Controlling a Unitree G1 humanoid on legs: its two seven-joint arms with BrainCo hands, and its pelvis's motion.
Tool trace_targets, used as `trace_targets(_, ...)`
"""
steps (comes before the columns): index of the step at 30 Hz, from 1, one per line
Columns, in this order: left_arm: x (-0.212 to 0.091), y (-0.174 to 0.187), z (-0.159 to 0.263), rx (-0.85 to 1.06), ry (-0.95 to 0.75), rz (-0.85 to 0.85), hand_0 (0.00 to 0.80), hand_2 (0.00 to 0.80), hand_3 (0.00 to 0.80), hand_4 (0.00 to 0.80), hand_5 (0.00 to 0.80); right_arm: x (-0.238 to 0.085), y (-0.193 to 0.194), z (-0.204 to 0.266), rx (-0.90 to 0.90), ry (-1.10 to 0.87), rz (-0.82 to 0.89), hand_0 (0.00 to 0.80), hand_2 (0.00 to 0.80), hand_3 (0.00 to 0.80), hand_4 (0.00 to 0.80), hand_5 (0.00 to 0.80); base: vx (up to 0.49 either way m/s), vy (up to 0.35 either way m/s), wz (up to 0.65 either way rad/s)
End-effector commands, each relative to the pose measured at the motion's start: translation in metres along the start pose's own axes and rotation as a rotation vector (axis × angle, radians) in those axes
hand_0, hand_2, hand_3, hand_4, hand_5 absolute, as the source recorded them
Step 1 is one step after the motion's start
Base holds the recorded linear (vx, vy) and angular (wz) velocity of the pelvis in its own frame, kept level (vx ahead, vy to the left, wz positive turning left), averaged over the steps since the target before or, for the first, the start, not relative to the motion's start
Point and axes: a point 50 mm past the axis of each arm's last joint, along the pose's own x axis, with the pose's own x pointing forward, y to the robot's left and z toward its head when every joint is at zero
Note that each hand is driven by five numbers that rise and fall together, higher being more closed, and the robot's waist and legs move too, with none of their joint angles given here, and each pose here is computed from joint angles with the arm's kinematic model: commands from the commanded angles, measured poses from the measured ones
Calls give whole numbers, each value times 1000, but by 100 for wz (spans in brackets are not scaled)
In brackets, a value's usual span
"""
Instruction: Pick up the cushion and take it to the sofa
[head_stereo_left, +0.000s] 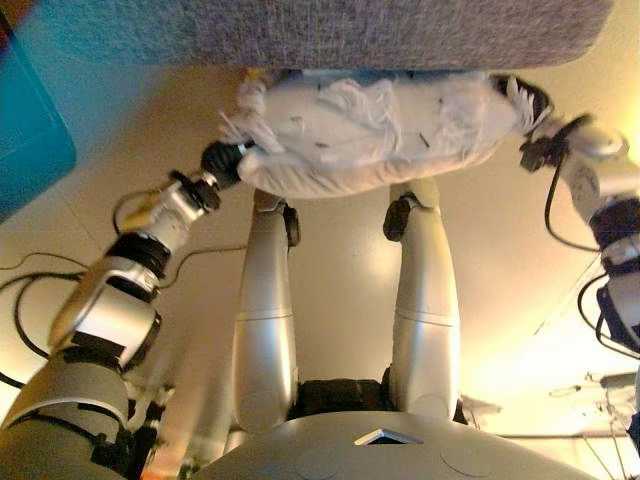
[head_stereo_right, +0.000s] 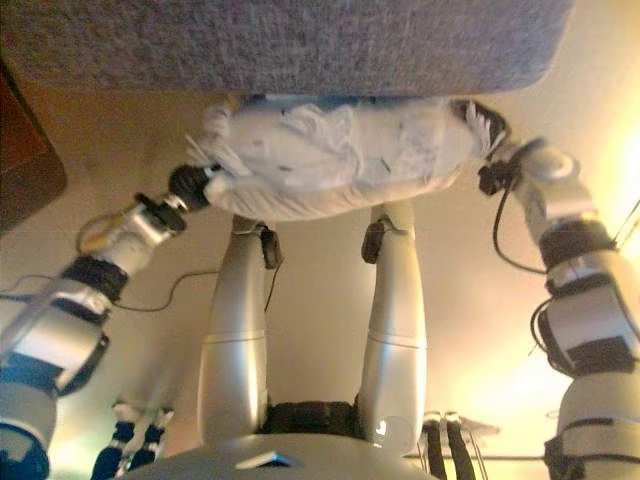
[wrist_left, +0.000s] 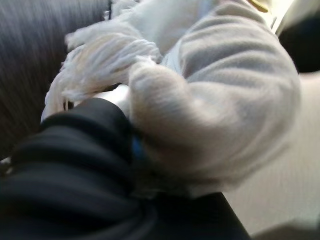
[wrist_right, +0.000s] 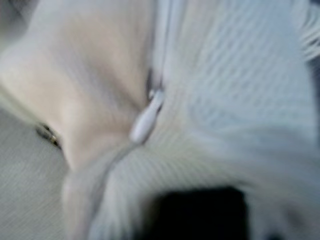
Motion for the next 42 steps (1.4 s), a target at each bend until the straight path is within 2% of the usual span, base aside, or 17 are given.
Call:
trace_targets(1, 15, -60, -24, -42, -73, -432, 800, 800, 800, 800, 800, 6, 62, 21, 19, -295, 251, 800, 800, 800, 800, 800, -7, -125, 6)
trace_targets(10, -17, -82, -63, -205, -86, -486, 800, 800, 800, 800, 800, -32, 90, -20, 168, -305, 166, 800, 800, 800, 800, 800, 95, -71, 5)
trace_targets(17, -30, -84, -84, -284, -76, -419, 800, 800, 800, 800, 800, -49, 103, -40, 248, -278, 158, 800, 800, 800, 800, 800, 157, -31, 4)
trace_targets(21, -44, -82, -89, -307, -134, -370, 800, 800, 800, 800, 800, -61, 109, -39, 242, -314, 158, 800, 800, 800, 800, 800, 292, -8, -2)
trace_targets(24, -48, -89, -71, -206, -254, -360, 800, 800, 800, 800, 800, -66, 111, -10, 200, -478, 146, 800, 800, 800, 800, 800, 175, 6, -6)
trace_targets(27, -53, -94, -33, -55, -485, -280, 800, 800, 800, 800, 800, -75, 114, 28, 115, -678, 154, 800, 800, 800, 800, 800, 90, 17, 1)
trace_targets(29, -55, -99, -3, 47, -631, -217, 800, 800, 800, 800, 800, -80, 111, 49, 58, -780, 95, 800, 800, 800, 800, 800, 72, -4, 5)
trace_targets(31, -53, -116, 18, 165, -743, -260, 800, 800, 800, 800, 800, -81, 110, 67, 35, -889, 24, 800, 800, 800, 800, 800, 69, -31, 5)
trace_targets(37, -42, -147, 42, 210, -841, -328, 800, 800, 800, 800, 800, -80, 113, 91, 34, -995, -132, 800, 800, 800, 800, 800, 28, -57, 2)
trace_targets(42, -37, -151, 40, 210, -820, -308, 800, 800, 800, 800, 800, -76, 120, 91, 49, -961, -128, 800, 800, 800, 800, 800, 17, -61, -2)
